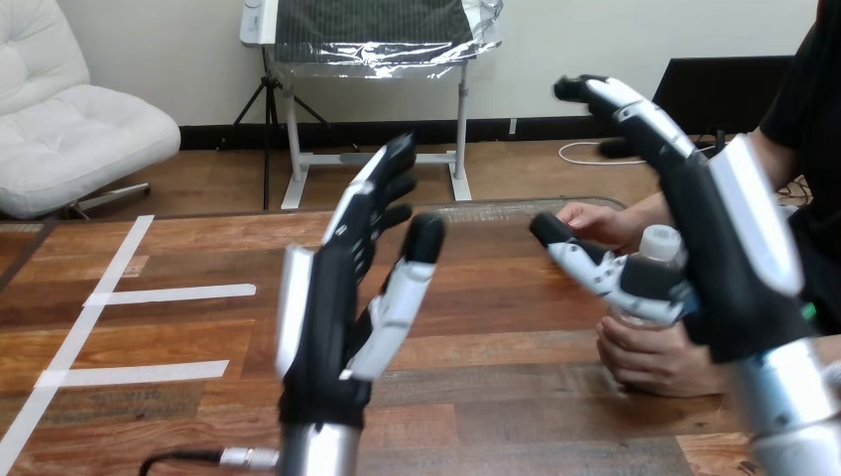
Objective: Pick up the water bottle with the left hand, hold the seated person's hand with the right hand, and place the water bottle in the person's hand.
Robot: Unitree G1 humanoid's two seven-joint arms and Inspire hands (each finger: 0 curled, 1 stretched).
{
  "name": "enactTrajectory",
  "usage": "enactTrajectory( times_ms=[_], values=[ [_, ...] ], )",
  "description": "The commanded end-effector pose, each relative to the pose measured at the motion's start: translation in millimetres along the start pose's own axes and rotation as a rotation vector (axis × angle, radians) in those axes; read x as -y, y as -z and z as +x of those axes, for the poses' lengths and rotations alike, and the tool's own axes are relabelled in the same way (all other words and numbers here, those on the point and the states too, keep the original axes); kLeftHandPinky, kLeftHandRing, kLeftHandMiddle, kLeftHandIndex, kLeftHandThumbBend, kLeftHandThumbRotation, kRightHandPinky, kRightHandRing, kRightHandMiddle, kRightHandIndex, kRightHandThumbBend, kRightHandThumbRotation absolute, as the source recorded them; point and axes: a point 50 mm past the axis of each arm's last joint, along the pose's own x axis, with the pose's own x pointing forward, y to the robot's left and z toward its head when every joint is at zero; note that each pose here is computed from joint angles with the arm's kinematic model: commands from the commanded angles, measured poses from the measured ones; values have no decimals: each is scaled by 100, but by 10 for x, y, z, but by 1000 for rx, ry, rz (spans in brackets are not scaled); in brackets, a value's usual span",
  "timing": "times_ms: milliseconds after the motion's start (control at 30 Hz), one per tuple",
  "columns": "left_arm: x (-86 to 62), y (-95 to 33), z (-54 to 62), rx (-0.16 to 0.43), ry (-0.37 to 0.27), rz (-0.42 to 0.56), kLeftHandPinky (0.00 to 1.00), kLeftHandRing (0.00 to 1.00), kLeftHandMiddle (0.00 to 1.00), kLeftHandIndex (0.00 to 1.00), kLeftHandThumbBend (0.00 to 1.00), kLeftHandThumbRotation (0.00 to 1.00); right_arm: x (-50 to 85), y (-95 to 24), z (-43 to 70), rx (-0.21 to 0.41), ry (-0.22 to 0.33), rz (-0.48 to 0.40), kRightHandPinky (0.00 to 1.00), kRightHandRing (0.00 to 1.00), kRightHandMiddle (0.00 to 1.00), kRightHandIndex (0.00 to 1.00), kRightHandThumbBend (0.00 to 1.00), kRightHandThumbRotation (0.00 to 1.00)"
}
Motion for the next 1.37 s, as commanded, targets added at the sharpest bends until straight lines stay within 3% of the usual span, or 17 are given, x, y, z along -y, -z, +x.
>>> enactTrajectory(
  times_ms=[0, 300, 633, 1333],
  values=[
    [6, -184, -10, 85, -56, -37, 77, 83, 85, 84, 44, 87, -114, -23, 10, 38, 8, 75, 79, 92, 94, 86, 15, 0],
    [-42, -191, -182, 74, -92, -28, 77, 83, 85, 83, 42, 90, -271, -9, -36, 45, 2, 129, 82, 92, 94, 87, 7, 0],
    [-56, -177, -324, 57, -140, -12, 77, 82, 85, 83, 37, 87, -418, 17, -68, 53, -7, 232, 86, 94, 96, 89, 1, 0],
    [-57, -155, -395, 23, -153, 4, 75, 81, 84, 84, 36, 87, -521, 21, -110, 23, -48, 261, 89, 94, 95, 90, 1, 0]
  ],
)
